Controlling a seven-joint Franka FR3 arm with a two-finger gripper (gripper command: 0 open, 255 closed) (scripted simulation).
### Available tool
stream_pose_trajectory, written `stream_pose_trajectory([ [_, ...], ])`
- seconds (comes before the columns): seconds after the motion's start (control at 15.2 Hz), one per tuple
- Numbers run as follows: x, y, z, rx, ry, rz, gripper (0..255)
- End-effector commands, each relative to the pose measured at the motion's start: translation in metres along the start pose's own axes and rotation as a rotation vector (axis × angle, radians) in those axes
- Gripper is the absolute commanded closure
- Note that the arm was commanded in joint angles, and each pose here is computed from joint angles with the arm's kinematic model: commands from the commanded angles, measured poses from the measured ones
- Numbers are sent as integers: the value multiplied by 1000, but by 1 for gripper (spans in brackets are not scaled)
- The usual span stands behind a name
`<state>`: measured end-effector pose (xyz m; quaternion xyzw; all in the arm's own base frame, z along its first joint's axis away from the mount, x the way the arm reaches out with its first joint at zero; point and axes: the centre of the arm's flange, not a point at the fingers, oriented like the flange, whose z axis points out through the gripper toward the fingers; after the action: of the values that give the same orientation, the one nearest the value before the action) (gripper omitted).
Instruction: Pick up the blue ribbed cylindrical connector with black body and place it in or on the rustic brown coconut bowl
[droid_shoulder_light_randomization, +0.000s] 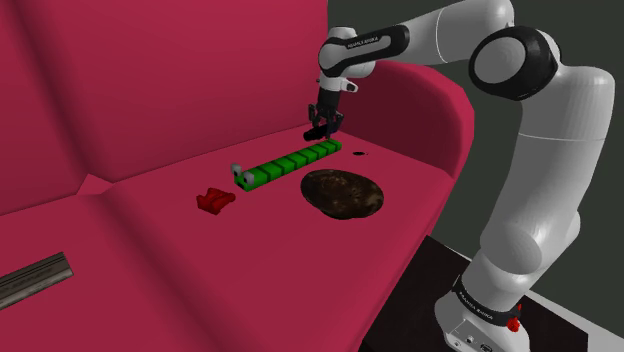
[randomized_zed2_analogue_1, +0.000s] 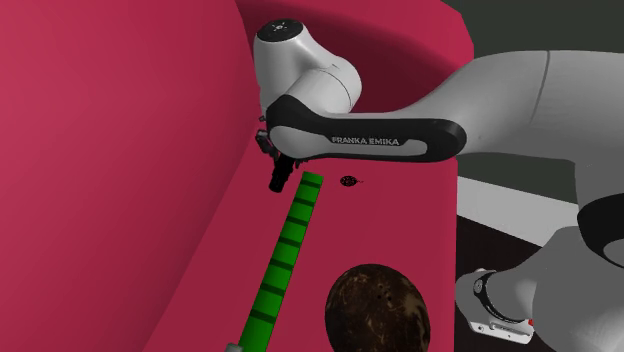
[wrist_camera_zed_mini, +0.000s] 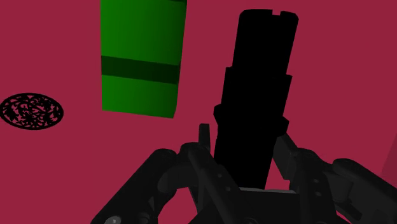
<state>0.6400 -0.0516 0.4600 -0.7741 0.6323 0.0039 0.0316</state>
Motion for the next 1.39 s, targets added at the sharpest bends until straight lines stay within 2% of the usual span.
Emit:
stream_pose_trajectory([
  [0.0,0,0,-10,0,0,0,255],
  [1.32,-5,-5,-115,0,0,0,255],
])
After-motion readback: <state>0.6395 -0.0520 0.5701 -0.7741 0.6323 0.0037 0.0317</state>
